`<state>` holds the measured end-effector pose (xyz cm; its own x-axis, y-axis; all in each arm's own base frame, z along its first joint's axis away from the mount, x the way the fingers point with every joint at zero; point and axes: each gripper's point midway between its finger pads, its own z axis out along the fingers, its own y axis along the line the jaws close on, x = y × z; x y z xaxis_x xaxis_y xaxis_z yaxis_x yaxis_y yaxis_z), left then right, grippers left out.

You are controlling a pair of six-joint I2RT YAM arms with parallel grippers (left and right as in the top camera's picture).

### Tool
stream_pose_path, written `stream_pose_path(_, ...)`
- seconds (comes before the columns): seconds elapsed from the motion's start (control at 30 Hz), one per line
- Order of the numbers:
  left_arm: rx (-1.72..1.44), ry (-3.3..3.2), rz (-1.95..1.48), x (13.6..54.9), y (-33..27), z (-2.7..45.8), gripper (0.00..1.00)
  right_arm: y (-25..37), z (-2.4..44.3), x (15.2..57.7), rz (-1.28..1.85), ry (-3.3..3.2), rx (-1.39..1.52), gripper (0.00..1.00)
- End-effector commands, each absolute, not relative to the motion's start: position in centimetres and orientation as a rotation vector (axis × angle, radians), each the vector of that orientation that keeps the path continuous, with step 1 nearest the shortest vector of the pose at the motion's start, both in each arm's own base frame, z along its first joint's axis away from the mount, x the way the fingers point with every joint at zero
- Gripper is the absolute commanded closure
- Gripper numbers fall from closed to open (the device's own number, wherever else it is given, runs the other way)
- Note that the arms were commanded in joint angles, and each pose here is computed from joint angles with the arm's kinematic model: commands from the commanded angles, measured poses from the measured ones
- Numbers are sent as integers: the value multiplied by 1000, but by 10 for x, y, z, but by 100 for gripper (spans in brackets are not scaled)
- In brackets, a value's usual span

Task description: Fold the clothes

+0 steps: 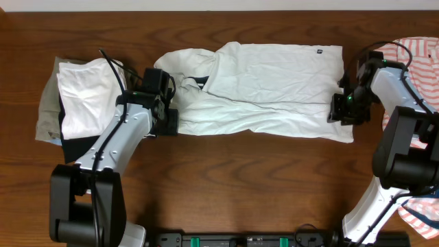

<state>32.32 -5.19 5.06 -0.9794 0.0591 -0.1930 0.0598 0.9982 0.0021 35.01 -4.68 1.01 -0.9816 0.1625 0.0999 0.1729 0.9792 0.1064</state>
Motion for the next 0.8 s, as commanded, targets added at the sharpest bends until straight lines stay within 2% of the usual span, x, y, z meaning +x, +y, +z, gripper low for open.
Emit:
stream_pose_path(0.0, 85, 2928, -53, 326, -57, 58, 44, -61, 17, 351, -73, -3061, -301, 57)
stream_pose_path(0.33, 85, 2927, -54, 327, -58, 58, 44, -65, 17, 383, -140, -3191, -345, 56)
stream_pose_path(0.53, 85, 2927, -54, 327, -58, 58, 44, -59, 18, 388, -176, -3207, -344, 54)
stream_pose_path(0.77, 85, 2921, -55, 328, -58, 58, 44, -63, 19, 401, -177, -3223, -558, 55)
